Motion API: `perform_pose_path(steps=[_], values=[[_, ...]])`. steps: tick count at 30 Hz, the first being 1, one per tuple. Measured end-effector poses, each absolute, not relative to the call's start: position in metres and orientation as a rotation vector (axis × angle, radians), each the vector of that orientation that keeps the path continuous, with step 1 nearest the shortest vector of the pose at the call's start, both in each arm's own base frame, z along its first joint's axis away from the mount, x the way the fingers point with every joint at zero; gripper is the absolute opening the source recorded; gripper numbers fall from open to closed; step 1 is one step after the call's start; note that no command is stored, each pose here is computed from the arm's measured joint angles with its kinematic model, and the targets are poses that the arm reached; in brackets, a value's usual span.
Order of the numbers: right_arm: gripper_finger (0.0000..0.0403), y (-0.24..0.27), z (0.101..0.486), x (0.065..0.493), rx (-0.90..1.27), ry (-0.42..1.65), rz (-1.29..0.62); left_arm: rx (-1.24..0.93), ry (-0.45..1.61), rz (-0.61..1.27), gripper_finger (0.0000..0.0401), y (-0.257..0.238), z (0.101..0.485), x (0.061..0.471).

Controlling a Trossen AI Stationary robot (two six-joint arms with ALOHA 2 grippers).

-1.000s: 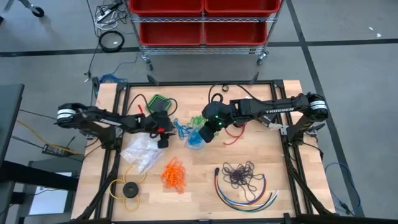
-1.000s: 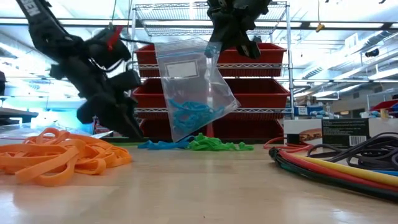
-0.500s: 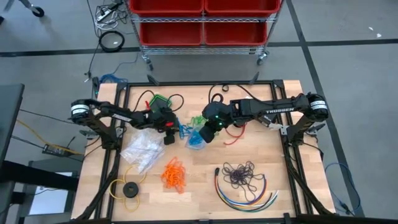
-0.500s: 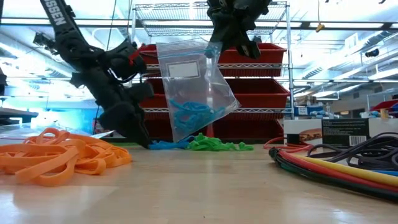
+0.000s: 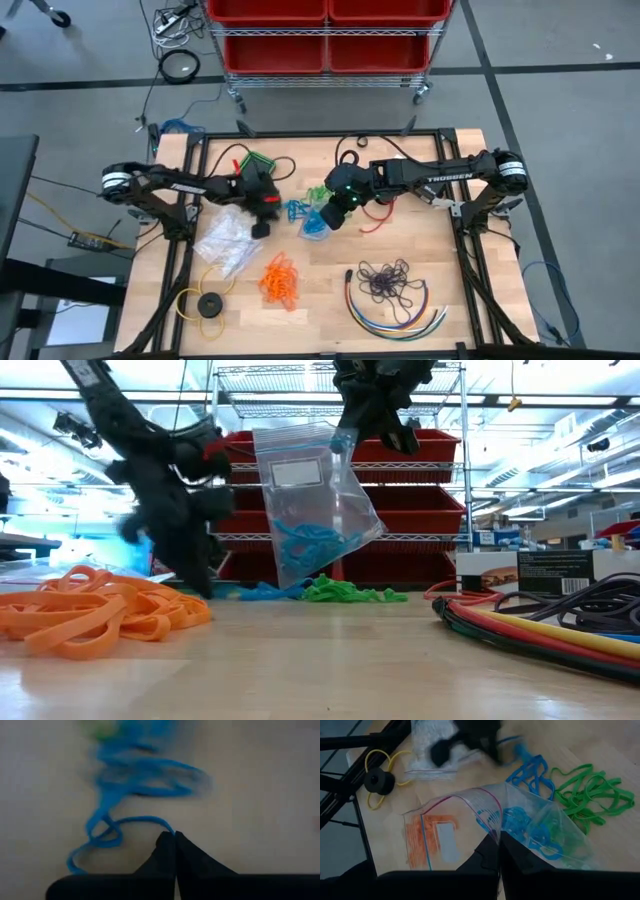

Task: Sort rubber bands
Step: Put the blue rubber band into the transparent zip bag

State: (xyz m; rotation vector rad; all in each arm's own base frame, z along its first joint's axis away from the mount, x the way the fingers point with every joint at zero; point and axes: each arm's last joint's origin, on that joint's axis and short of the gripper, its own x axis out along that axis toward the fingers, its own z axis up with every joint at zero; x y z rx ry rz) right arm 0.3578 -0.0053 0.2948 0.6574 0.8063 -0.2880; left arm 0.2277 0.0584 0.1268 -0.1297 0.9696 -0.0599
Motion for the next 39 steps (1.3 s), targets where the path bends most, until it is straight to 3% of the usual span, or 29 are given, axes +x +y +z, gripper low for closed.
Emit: perform_pose_path(steps=[3, 22, 29, 39], values=[[0.0000, -0.005, 0.295, 0.358, 0.657, 0.808, -0.288, -0.158, 0.834, -0.185, 0.0002, 0.051, 0.152, 0.227], [0.0000, -0.004, 0.295, 0.358, 0.657, 0.802, -0.284, -0.168, 0.092, -0.426, 0.0000, 0.033, 0.259, 0.220], [0.0000, -0.005, 0.295, 0.358, 0.660, 0.798, -0.285, -0.182, -0.019, -0.516, 0.0000, 0.017, 0.265, 0.233], [0.0000, -0.005, 0.296, 0.359, 0.661, 0.789, -0.282, -0.195, 0.028, -0.583, 0.0000, -0.005, 0.257, 0.274]])
